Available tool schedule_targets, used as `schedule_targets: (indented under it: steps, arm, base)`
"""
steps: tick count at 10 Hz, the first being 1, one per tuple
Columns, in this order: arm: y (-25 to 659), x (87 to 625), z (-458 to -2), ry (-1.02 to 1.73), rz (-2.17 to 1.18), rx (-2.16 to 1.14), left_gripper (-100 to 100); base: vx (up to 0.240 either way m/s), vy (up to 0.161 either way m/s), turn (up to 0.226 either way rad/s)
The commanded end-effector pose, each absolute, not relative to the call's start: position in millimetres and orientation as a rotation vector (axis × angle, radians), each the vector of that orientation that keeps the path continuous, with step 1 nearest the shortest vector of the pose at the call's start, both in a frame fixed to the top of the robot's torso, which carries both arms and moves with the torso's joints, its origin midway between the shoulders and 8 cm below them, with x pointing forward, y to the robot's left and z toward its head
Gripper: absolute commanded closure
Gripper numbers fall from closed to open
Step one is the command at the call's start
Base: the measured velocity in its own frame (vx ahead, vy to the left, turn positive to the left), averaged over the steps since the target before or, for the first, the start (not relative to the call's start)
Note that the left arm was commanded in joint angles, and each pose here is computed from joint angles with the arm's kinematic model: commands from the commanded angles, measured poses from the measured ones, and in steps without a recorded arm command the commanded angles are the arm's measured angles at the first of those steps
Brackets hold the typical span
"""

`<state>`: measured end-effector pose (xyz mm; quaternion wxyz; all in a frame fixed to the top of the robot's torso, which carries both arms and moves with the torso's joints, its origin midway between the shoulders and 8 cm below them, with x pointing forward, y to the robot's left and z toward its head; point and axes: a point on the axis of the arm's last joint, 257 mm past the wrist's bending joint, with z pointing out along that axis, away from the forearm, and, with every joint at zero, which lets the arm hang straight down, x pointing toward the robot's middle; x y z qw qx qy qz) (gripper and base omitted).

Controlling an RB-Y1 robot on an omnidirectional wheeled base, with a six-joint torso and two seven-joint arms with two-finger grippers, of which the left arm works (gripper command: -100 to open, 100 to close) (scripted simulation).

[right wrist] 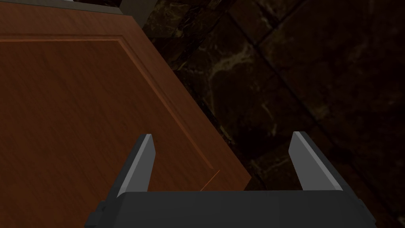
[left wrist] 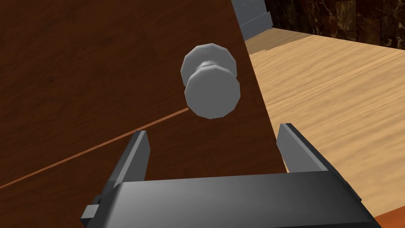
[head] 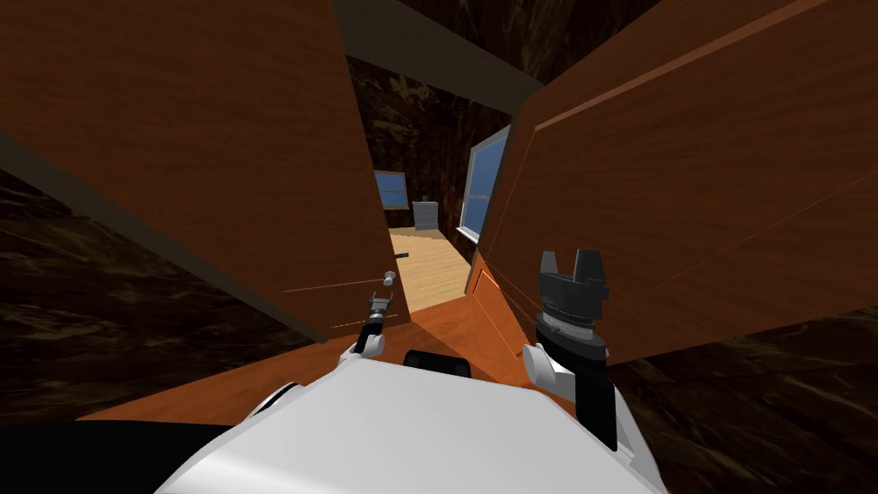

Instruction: Pull the door open

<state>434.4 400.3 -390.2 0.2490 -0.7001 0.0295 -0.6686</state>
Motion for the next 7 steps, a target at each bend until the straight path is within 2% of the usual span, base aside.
schedule_targets:
  steps: [1,7]
  arm:
    - [396.7,436.5,-390.5,0.012,-1.861,-1.933,-100]
    - [383.6,443.6,-391.4,-0.228,-1.987,-2.01,-100]
  base:
    - [-0.048,0.015,-0.021]
    - [-0.066,0.012,-0.027]
